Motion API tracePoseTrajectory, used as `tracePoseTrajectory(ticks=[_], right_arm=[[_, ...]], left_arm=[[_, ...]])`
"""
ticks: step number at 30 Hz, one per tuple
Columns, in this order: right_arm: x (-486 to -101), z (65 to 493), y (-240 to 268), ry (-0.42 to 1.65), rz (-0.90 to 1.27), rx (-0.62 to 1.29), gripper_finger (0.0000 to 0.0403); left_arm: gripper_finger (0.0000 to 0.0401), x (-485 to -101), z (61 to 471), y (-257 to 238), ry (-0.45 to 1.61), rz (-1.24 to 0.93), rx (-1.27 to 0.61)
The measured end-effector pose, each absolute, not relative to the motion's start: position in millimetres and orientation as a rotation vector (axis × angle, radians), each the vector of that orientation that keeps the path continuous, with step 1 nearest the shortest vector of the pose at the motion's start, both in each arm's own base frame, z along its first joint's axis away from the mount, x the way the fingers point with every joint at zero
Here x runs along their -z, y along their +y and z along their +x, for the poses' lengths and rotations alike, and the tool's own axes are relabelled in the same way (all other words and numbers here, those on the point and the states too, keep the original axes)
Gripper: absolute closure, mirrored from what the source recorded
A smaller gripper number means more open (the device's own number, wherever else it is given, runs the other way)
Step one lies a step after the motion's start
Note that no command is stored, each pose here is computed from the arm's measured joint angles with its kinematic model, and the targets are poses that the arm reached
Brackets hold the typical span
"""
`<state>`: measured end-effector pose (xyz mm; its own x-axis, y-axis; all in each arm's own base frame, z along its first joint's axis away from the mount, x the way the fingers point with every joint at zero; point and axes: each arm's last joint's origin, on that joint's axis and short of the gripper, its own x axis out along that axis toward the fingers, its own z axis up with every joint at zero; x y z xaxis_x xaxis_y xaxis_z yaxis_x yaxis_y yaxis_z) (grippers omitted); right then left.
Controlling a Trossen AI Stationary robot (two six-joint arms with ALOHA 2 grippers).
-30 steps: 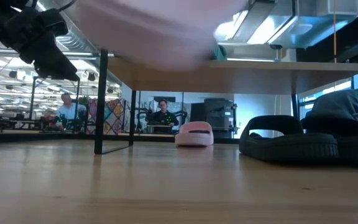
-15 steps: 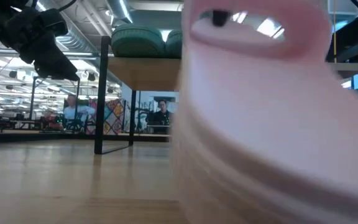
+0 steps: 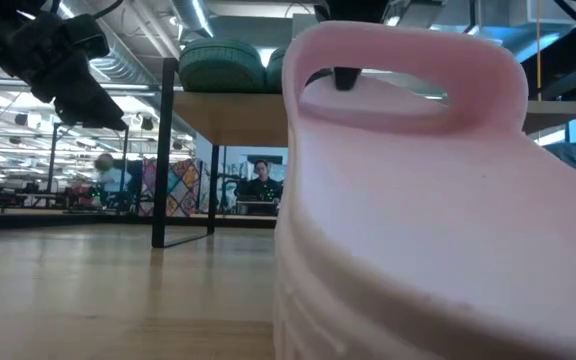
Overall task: Pick and place slides into the shelf
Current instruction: Put the right pink slipper under the shelf
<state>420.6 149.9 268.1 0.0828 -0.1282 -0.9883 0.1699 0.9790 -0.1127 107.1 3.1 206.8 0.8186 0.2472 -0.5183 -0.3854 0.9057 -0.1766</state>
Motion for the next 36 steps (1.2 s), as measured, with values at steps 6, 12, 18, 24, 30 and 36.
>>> tracePoseTrajectory(ticks=[6,12,18,24,30,36], right_arm=[[-268.1,420.1,151.3,1.473,0.026,0.212,0.0357],[-268.1,420.0,151.4,1.473,0.033,0.217,0.0329],[-268.1,420.0,151.4,1.473,0.037,0.22,0.0282],[-271.4,418.1,154.4,1.506,0.136,0.155,0.027],[-292.0,413.1,175.6,1.433,0.251,-0.066,0.027],[-298.9,408.4,210.9,1.313,0.226,-0.19,0.027]], left_arm=[[0.0231,-206.5,106.9,3.1,0.513,-0.281,-0.342],[0.0231,-206.5,106.9,3.1,0.513,-0.281,-0.342],[0.0231,-206.5,106.9,3.1,0.513,-0.281,-0.342],[0.0231,-206.4,106.8,3.1,0.514,-0.28,-0.342],[0.0231,-205.1,105.9,3.2,0.531,-0.275,-0.345],[0.0231,-204.1,105.3,3.2,0.543,-0.267,-0.345]])
